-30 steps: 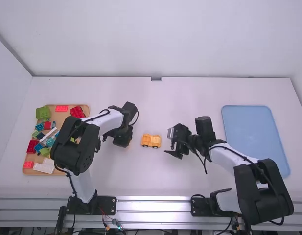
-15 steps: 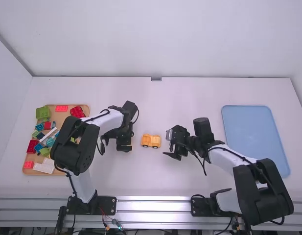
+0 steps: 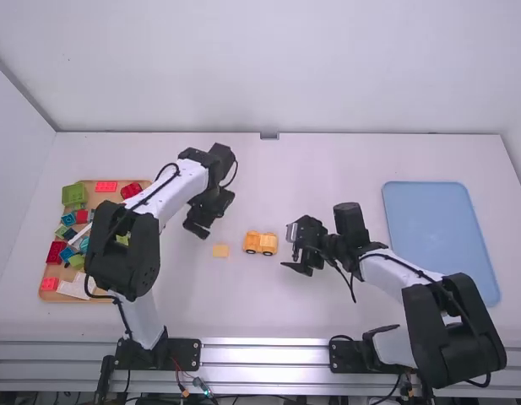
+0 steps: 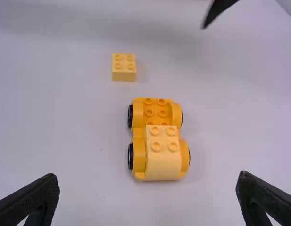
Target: Assemble lego blocks to make yellow taxi
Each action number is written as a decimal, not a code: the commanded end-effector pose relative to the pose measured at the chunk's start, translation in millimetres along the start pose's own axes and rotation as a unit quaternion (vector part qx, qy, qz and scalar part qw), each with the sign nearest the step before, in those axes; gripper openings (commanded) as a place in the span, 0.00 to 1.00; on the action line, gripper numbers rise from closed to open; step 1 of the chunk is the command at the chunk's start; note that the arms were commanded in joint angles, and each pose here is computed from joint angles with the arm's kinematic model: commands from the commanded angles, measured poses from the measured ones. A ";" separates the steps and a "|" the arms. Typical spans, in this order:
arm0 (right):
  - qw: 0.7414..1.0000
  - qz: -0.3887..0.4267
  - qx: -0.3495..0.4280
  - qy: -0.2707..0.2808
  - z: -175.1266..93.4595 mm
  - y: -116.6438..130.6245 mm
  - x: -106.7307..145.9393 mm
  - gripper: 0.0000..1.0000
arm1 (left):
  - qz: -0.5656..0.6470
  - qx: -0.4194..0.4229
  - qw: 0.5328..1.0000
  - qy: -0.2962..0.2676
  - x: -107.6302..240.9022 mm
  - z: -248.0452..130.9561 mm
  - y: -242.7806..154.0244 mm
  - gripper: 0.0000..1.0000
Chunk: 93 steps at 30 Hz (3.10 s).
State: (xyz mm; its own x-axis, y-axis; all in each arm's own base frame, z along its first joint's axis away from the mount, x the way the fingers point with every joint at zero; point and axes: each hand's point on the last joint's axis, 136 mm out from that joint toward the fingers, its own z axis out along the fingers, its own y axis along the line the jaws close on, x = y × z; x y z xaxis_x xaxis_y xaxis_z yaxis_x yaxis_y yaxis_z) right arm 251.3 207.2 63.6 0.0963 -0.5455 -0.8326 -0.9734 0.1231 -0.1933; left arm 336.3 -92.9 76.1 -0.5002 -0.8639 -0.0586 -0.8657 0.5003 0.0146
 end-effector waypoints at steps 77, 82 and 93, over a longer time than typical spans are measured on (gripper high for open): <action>0.999 -0.001 0.029 -0.034 -0.2 -14.7 -21.4 0.99 | 0.801 0.495 0.288 -0.177 58.0 90.8 43.7 0.58; 0.999 0.000 0.028 -0.033 -0.2 -14.6 -21.2 0.99 | 0.801 0.488 0.303 -0.169 55.3 93.8 43.9 0.45; 0.999 0.002 0.027 -0.032 -0.2 -13.7 -20.5 0.98 | 0.794 0.500 0.294 -0.181 55.9 87.9 40.3 0.24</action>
State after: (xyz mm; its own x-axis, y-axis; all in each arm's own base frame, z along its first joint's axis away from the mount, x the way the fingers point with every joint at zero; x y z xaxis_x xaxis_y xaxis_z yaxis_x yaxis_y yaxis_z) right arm 265.5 215.6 80.0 0.1028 -0.4994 -0.8602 -0.9605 0.1748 -0.2163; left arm 278.3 -111.9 -18.2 -0.0551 0.5172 -0.8541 0.9831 0.1777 0.0442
